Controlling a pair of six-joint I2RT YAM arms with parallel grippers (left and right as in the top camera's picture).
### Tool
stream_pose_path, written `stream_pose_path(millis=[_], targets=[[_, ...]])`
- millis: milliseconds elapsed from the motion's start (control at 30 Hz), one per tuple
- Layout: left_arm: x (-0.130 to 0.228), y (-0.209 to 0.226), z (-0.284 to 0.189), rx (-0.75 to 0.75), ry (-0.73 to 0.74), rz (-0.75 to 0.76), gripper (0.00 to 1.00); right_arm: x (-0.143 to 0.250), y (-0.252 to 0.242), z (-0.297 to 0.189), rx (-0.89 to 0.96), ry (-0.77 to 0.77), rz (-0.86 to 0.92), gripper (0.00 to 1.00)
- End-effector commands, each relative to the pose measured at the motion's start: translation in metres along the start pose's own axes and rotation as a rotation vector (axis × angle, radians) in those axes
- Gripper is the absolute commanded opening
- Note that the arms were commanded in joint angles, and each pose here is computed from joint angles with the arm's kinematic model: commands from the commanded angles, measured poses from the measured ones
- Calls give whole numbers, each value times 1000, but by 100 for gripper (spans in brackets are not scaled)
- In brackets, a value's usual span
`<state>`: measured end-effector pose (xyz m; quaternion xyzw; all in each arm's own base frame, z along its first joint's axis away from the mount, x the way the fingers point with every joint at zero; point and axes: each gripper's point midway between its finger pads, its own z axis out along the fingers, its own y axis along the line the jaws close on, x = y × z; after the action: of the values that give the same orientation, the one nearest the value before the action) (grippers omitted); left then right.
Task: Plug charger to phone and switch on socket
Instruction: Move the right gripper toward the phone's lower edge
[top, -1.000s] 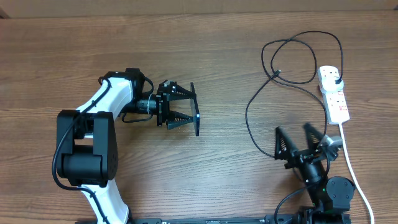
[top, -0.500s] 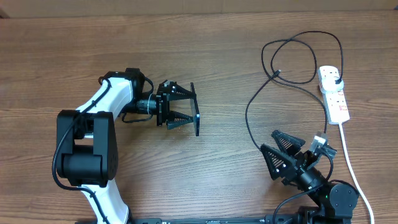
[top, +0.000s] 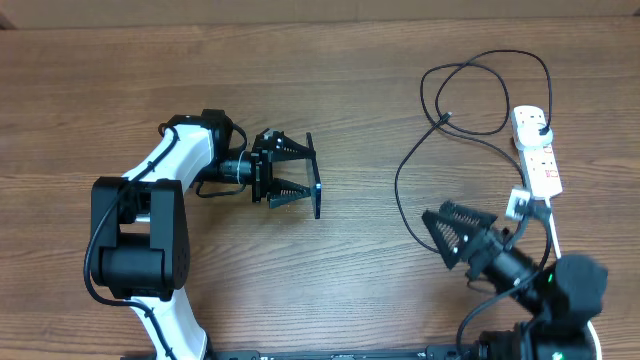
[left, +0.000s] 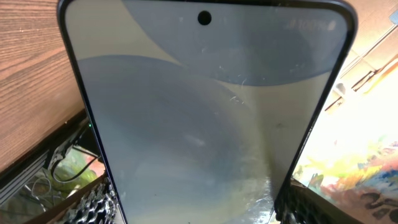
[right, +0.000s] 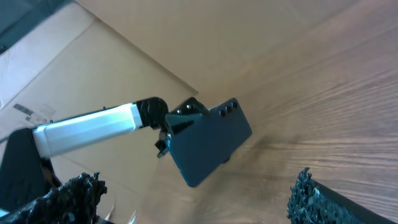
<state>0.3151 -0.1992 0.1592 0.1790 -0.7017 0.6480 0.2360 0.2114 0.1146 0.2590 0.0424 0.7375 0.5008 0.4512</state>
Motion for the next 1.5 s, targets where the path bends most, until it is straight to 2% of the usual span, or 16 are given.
stream_pose_path(millis=[0, 133, 267, 533, 700, 900, 1067, 1300, 1467], targets=[[1, -8, 0, 57, 18, -14, 57, -26, 28, 7, 8, 59, -122, 99], [1, -8, 0, 57, 18, -14, 57, -33, 47, 16, 42, 163, -179, 99], [1, -8, 0, 57, 18, -14, 57, -33, 35, 24, 233, 205, -184, 99], [1, -8, 0, 56, 18, -10, 57, 16, 44, 56, 302, 331, -210, 99], [1, -8, 0, 56, 18, -10, 57, 50, 68, 70, 227, 411, -276, 100], [0, -8, 0, 57, 18, 1, 57, 63, 109, 86, 47, 423, -298, 99], [0, -8, 0, 58, 18, 8, 57, 61, 102, 98, 69, 403, -364, 100], [0, -8, 0, 58, 18, 8, 57, 72, 72, 126, 255, 358, -438, 100], [0, -8, 0, 58, 18, 8, 57, 61, 48, 132, 498, 167, -444, 100]])
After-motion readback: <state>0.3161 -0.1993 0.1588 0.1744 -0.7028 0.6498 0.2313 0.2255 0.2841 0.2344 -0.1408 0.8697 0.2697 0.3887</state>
